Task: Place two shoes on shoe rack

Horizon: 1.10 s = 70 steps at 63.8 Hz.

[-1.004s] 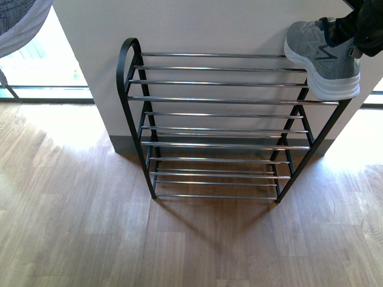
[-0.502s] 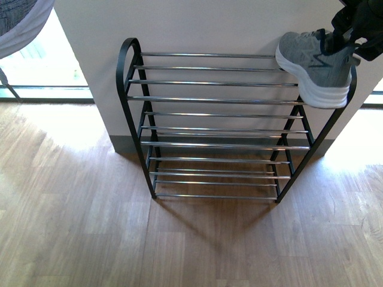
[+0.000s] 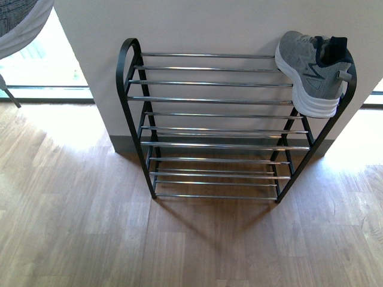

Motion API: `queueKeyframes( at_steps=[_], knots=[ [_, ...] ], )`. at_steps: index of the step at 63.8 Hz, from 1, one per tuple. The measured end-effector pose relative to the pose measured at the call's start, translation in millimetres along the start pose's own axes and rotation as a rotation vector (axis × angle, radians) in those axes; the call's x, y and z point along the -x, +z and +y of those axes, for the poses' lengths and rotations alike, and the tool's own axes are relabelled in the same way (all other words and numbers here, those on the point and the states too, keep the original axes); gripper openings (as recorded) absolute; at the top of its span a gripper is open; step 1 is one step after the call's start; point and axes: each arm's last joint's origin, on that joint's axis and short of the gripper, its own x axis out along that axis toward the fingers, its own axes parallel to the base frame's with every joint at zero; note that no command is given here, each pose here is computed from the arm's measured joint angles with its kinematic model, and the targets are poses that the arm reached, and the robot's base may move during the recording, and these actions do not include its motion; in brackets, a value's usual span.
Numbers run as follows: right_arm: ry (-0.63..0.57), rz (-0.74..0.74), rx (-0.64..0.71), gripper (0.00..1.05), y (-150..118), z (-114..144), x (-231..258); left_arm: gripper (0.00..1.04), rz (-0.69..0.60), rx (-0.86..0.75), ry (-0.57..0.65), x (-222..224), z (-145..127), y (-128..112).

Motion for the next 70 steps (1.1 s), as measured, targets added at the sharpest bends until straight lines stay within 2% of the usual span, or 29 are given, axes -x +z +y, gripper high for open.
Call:
queueKeyframes(
  at_steps=[10, 18, 26, 35, 40, 46, 61, 65, 68, 70],
  knots=[
    [0.139, 0.086, 0.127, 0.96, -19.3, -10.6, 77.3, 0.02, 0.0, 0.0, 0.001, 0.0, 0.0, 0.0],
    [0.19, 0.056, 0.218, 0.96, -25.8, -21.8, 130.6, 0.02, 0.0, 0.0, 0.001, 0.0, 0.0, 0.0],
    [0.208, -0.026, 0.308, 0.96, -27.9, -32.0, 165.0, 0.02, 0.0, 0.0, 0.001, 0.0, 0.0, 0.0],
    [0.179, -0.069, 0.357, 0.94, -28.6, -33.8, 168.8, 0.02, 0.0, 0.0, 0.0, 0.0, 0.0, 0.0],
    [-0.001, -0.276, 0.495, 0.81, -37.9, -35.3, 169.8, 0.02, 0.0, 0.0, 0.0, 0.0, 0.0, 0.0],
    [-0.132, -0.376, 0.551, 0.65, -51.2, -35.4, 174.7, 0.02, -0.001, 0.0, 0.003, 0.0, 0.1, 0.0],
    [-0.159, -0.371, 0.591, 0.28, -74.6, -45.7, 183.3, 0.02, 0.0, 0.0, 0.0, 0.0, 0.0, 0.0],
    [-0.158, -0.376, 0.598, 0.18, -78.3, -47.2, 186.0, 0.02, 0.0, 0.0, 0.001, 0.0, 0.0, 0.0],
    [-0.158, -0.377, 0.601, 0.04, -83.2, -49.4, 189.0, 0.02, 0.0, 0.0, 0.0, 0.0, 0.0, 0.0],
    [-0.159, -0.376, 0.605, 0.02, -85.7, -50.6, 190.3, 0.02, 0.0, 0.0, 0.0, 0.0, 0.0, 0.0]
  ],
)
